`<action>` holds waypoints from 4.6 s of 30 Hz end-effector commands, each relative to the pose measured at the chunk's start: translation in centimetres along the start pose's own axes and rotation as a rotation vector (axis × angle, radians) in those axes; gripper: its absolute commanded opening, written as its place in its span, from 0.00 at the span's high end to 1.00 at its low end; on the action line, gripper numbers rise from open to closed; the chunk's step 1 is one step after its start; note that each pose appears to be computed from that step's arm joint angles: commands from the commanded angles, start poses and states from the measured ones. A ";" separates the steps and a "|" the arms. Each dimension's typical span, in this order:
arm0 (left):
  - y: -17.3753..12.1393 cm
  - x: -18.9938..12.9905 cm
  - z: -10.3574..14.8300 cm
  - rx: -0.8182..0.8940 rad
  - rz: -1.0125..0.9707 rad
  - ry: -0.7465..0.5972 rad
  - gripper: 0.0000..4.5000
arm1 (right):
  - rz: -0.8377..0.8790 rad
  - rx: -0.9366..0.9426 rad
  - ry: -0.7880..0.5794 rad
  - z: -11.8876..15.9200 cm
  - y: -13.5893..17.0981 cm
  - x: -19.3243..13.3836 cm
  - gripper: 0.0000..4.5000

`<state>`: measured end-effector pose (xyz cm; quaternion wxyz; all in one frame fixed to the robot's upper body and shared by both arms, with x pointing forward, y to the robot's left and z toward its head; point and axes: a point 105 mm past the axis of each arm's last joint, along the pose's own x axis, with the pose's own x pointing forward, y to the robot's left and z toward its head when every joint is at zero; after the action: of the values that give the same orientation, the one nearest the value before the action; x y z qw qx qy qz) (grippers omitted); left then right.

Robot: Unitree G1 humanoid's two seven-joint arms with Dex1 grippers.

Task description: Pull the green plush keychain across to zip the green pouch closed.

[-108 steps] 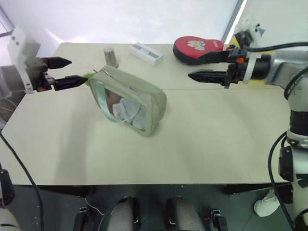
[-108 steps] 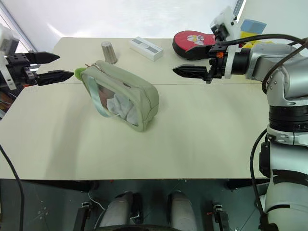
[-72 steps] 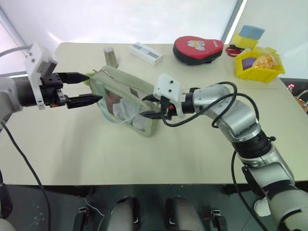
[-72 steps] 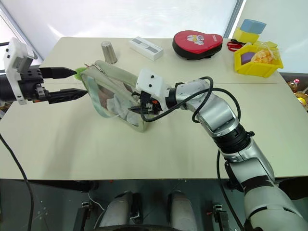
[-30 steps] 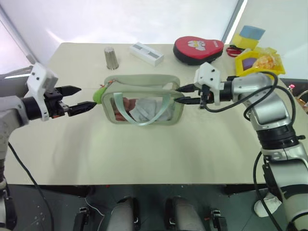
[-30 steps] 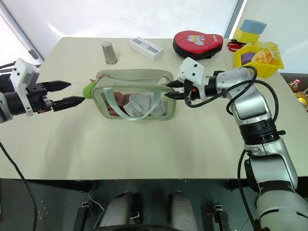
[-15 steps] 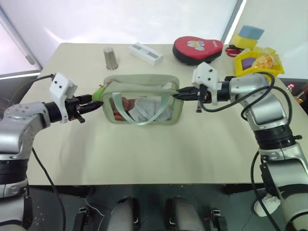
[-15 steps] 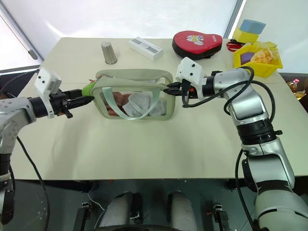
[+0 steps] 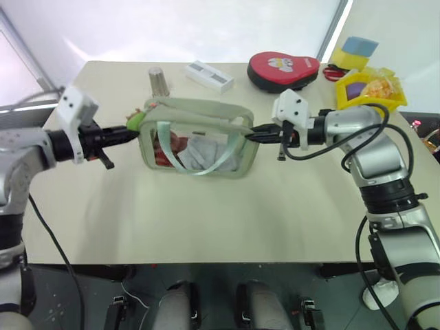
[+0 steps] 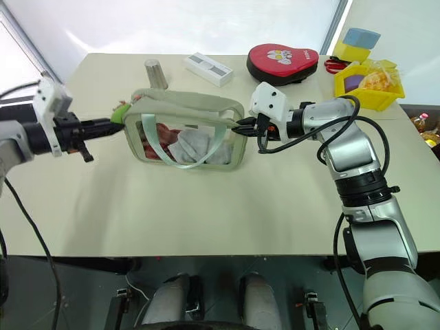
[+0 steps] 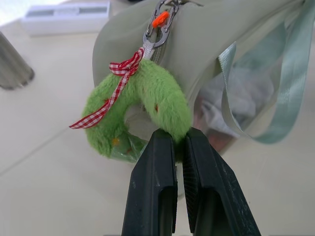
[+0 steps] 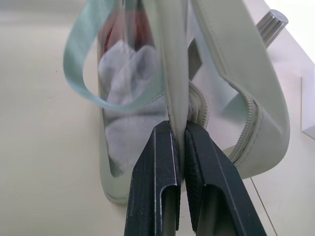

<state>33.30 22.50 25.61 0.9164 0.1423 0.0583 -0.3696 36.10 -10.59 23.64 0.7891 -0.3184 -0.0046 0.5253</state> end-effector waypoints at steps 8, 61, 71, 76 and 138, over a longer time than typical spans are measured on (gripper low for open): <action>0.1 -0.5 -1.2 0.088 -0.023 0.065 0.98 | -0.025 -0.078 -0.019 1.8 -0.7 -0.7 1.00; -3.9 5.6 3.2 0.381 -0.146 -0.037 1.00 | -0.051 -0.050 -0.019 1.9 -0.8 -1.0 1.00; -1.9 1.7 4.5 0.339 -0.114 -0.015 0.21 | -0.061 -0.040 -0.012 1.6 -1.0 -1.4 1.00; -0.7 0.5 1.2 0.242 -0.056 0.041 0.21 | -0.050 -0.045 -0.015 1.7 -1.1 -1.1 1.00; -1.7 2.4 -2.2 0.197 -0.007 0.043 1.00 | -0.382 -0.132 0.016 5.3 -7.2 -5.5 0.99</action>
<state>33.82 20.33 22.21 0.8944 0.2297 0.0496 -0.3805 38.33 -12.44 31.84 0.8431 -0.3478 -0.0786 0.4024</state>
